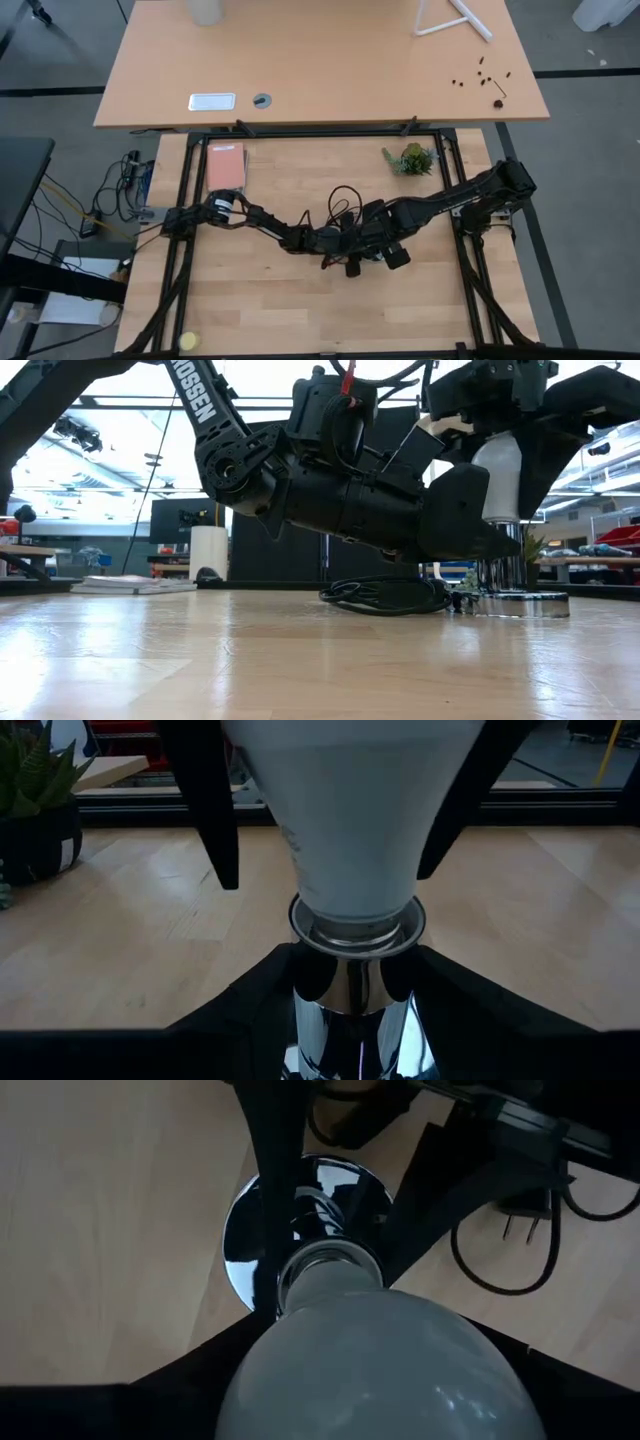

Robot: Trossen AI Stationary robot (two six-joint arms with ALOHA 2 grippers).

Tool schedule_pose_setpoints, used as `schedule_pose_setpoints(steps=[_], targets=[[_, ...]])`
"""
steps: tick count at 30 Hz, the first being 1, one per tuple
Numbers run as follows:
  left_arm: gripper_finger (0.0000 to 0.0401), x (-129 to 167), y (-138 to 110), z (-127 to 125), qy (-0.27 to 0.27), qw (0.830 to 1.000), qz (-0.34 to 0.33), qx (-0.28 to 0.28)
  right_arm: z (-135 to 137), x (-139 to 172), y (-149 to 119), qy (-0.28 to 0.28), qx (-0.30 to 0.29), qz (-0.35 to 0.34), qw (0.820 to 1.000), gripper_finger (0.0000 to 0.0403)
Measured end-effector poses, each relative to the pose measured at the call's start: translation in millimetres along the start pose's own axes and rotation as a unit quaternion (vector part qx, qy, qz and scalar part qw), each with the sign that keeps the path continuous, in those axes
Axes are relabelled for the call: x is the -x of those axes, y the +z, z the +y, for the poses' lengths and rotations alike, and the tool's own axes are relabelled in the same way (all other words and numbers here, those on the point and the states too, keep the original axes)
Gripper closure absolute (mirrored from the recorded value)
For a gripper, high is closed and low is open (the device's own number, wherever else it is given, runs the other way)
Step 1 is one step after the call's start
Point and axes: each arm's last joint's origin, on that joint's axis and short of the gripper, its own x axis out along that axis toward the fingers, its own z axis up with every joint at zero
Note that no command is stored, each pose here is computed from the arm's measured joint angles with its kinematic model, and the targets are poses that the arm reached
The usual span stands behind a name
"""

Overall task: Screw lightbulb
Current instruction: Insert the lightbulb into the lamp

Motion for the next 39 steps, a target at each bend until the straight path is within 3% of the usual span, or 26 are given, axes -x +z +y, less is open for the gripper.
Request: schedule_pose_setpoints(steps=[10,23,30,39], targets=[[0.0207,0.0,0.0,0.1,0.001,1.0,0.0,0.0,4.1,0.5,3.9,-0.007,-0.006,-0.018,1.0,0.0134],[0.0207,0.0,0.0,0.5,0.008,1.0,0.0,0.0,4.0,0.3,3.4,-0.004,-0.154,-0.017,0.988,0.0134],[0.0207,0.0,0.0,0.6,0.01,1.0,0.0,0.0,4.1,0.2,3.0,-0.003,-0.253,-0.015,0.967,0.0138],[0.0207,0.0,0.1,0.7,0.012,1.0,-0.001,0.0,4.2,0.1,2.7,0.0,-0.387,-0.013,0.922,0.0134]])
